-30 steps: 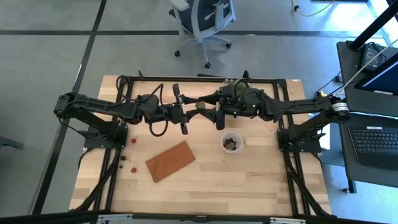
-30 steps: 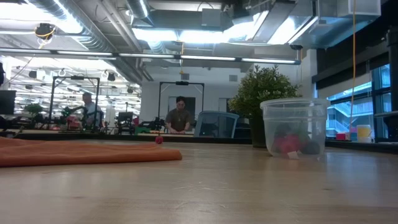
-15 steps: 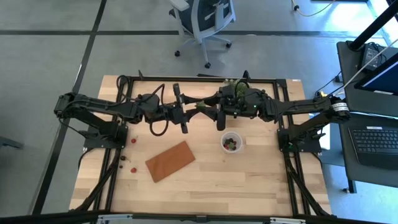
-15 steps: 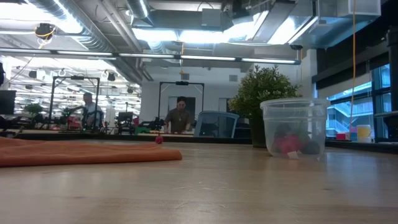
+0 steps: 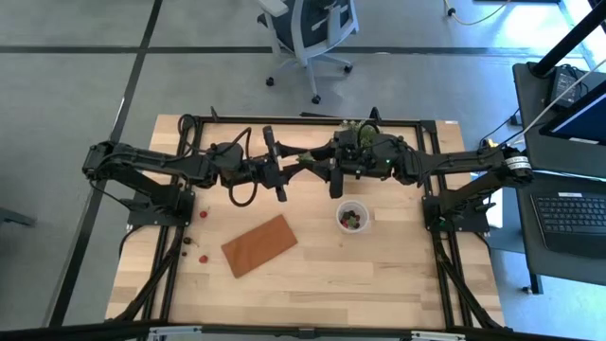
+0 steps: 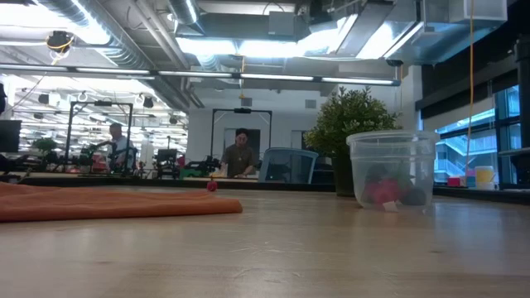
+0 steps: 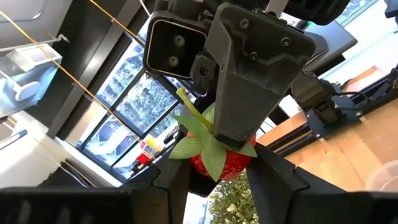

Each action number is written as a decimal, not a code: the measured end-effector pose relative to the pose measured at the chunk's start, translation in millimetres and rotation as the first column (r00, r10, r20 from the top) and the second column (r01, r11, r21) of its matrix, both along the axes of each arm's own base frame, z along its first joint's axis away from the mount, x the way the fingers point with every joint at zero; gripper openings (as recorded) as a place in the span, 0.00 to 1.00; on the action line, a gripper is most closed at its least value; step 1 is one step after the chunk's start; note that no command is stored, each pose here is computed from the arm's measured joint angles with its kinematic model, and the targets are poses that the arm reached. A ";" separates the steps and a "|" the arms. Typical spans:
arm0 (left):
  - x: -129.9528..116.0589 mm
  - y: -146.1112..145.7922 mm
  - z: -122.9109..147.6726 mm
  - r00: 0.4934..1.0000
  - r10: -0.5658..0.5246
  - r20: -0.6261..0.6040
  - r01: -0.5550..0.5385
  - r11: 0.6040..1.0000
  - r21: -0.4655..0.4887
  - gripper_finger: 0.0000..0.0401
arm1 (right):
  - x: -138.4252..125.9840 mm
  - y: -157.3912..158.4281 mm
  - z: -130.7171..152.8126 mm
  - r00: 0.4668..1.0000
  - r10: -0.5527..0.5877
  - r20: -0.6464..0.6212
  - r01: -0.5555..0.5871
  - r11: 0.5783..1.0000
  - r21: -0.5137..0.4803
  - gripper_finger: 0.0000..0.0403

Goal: Pick and placing Produce into tupperware
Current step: Put the red strawberry into the transparent container

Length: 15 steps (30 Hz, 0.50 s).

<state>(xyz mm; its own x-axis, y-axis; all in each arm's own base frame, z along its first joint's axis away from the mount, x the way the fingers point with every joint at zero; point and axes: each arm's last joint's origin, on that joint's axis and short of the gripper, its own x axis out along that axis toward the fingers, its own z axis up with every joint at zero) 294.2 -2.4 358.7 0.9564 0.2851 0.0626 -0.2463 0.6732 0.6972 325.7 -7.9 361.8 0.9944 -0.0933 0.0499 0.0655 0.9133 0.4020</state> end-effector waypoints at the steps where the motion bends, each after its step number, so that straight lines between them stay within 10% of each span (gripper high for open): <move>1: 0.0 0.4 0.0 1.000 0.001 0.001 -0.001 1.000 -0.005 0.34 | 0.0 0.0 -0.1 1.000 0.000 -0.001 0.000 1.000 -0.001 0.39; 15: -2.3 13.3 -18.2 0.981 0.176 -0.080 -0.193 0.921 -0.337 0.74 | -14.6 -11.3 -10.3 0.974 -0.044 -0.222 0.016 0.992 -0.125 0.34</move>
